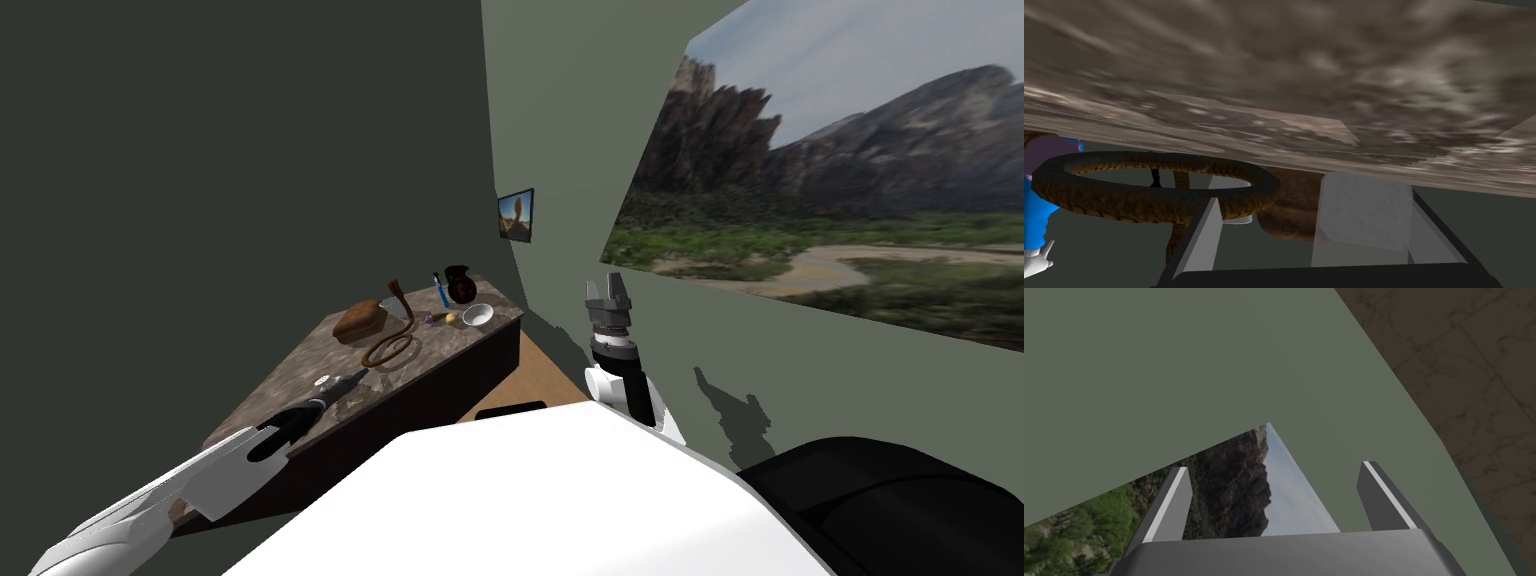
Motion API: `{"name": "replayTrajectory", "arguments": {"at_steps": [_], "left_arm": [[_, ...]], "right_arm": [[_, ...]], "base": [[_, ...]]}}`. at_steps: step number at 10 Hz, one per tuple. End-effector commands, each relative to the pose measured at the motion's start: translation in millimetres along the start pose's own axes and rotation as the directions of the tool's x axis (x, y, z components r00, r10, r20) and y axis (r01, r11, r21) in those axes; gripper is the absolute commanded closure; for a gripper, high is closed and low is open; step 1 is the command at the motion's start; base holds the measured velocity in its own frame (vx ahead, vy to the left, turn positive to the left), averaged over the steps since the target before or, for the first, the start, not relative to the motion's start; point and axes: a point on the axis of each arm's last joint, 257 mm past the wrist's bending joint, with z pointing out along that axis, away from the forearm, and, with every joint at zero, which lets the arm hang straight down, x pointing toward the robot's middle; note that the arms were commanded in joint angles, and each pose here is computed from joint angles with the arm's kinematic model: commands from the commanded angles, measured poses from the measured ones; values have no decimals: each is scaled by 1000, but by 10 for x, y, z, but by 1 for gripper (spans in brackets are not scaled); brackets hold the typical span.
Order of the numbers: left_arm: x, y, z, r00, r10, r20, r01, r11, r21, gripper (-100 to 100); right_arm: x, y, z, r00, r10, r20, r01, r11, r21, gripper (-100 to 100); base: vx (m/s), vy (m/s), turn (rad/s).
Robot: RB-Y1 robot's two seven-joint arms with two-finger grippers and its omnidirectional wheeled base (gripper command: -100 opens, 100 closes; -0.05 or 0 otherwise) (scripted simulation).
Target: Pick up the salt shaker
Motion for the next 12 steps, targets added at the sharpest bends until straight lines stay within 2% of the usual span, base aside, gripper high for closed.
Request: {"name": "replayTrajectory", "arguments": {"at_steps": [1,2,3,4,6,7,8,9,11,12], "left_arm": [[-27,77,18,1000,-1,0,1,1000,5,-100],[-15,246,8,1000,-1,-2,1,1000,-28,-100],[-44,76,96,1000,11,-10,-11,1000,21,-100],[-122,54,128,1000,7,1,-7,999,33,-100],[-95,403,92,1000,6,-5,-7,1000,-24,-100],[-92,464,84,1000,6,-6,-6,999,-36,-100],[-154,308,172,1000,19,-12,-19,1000,6,-100],[-216,315,188,1000,15,-4,-15,1000,13,-100],[-196,542,145,1000,14,-10,-14,1000,-18,-100],[-195,566,141,1000,13,-10,-14,1000,-23,-100]], "right_arm": [[0,0,0,1000,0,0,0,1000,0,0],[0,0,0,1000,0,0,0,1000,0,0],[0,0,0,1000,0,0,0,1000,0,0],[0,0,0,1000,0,0,0,1000,0,0],[0,0,0,1000,0,0,0,1000,0,0],[0,0,0,1000,0,0,0,1000,0,0],[0,0,0,1000,0,0,0,1000,0,0],[0,0,0,1000,0,0,0,1000,0,0],[0,0,0,1000,0,0,0,1000,0,0],[0,0,0,1000,0,0,0,1000,0,0]], "base": [[11,-42,-3],[4,-12,-12],[15,-60,40],[19,-86,37],[9,-27,-8],[1,10,-3],[20,-56,41],[22,-76,26],[2,-30,-6],[0,0,0]]}}
